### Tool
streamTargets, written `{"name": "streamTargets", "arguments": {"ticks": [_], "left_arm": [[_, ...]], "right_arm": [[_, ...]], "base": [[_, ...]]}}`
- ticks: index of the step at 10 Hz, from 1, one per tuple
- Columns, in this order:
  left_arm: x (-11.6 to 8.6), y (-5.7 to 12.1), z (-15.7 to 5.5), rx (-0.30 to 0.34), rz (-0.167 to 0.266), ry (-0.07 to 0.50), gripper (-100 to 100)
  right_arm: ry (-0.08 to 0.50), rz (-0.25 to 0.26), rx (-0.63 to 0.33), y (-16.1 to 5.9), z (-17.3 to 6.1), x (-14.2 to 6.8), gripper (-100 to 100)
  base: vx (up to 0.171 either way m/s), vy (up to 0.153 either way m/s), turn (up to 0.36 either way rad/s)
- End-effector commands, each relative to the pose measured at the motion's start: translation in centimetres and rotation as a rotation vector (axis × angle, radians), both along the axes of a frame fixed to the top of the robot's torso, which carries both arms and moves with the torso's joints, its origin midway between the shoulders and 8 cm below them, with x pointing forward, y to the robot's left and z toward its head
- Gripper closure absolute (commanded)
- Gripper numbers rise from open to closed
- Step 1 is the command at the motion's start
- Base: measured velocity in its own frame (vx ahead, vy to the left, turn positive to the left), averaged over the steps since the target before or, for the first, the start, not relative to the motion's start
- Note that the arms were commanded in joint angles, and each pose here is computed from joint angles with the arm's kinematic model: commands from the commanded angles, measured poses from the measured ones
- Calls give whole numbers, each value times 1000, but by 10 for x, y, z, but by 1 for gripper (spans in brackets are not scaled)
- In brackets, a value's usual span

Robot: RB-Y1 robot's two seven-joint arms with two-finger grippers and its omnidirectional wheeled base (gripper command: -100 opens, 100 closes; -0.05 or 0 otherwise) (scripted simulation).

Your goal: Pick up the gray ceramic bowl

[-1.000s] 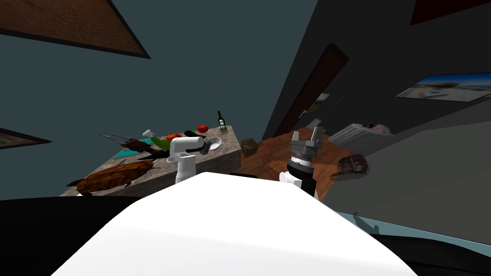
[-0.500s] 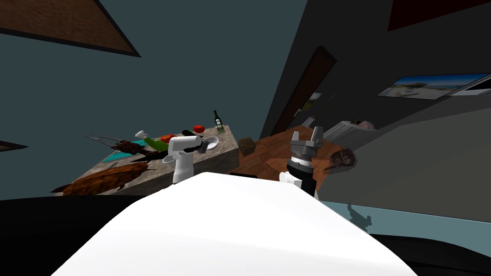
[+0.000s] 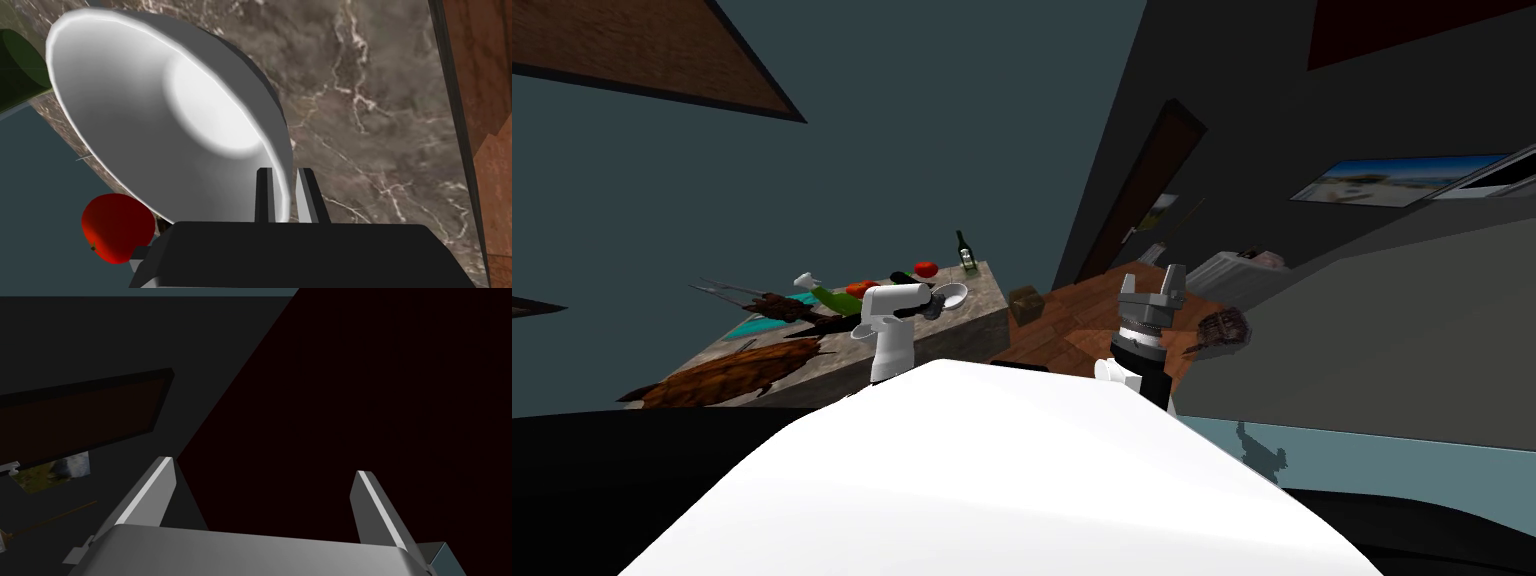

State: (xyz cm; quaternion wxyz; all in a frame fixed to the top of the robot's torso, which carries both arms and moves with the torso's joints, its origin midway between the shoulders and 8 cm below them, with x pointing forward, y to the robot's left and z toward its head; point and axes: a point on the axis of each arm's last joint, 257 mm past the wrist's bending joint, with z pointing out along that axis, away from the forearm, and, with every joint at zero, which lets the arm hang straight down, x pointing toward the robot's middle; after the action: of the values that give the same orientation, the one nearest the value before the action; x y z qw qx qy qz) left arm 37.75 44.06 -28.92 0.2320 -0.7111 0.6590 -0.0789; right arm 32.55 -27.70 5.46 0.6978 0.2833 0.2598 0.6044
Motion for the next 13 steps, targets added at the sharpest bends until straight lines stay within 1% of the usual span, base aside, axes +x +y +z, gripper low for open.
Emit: {"name": "streamTargets", "arguments": {"ticks": [1, 2, 3, 4, 12, 13], "left_arm": [[0, 0, 0, 0, 0, 0, 100], [0, 0, 0, 0, 0, 1, 100], [0, 0, 0, 0, 0, 1, 0], [-1, -12, 3, 3, -15, 1, 100], [-20, -67, 20, 0, -86, 0, 100], [-19, -63, 18, 1, -81, 1, 100]], "right_arm": [[0, 0, 0, 0, 0, 0, 0], [0, 0, 0, 0, 0, 0, 0], [0, 0, 0, 0, 0, 0, 0], [0, 0, 0, 0, 0, 0, 0], [0, 0, 0, 0, 0, 0, 0], [0, 0, 0, 0, 0, 0, 0]], "base": [[0, 0, 0], [0, 0, 0], [0, 0, 0], [26, 26, 127], [52, 33, 96], [22, 9, 12]]}}
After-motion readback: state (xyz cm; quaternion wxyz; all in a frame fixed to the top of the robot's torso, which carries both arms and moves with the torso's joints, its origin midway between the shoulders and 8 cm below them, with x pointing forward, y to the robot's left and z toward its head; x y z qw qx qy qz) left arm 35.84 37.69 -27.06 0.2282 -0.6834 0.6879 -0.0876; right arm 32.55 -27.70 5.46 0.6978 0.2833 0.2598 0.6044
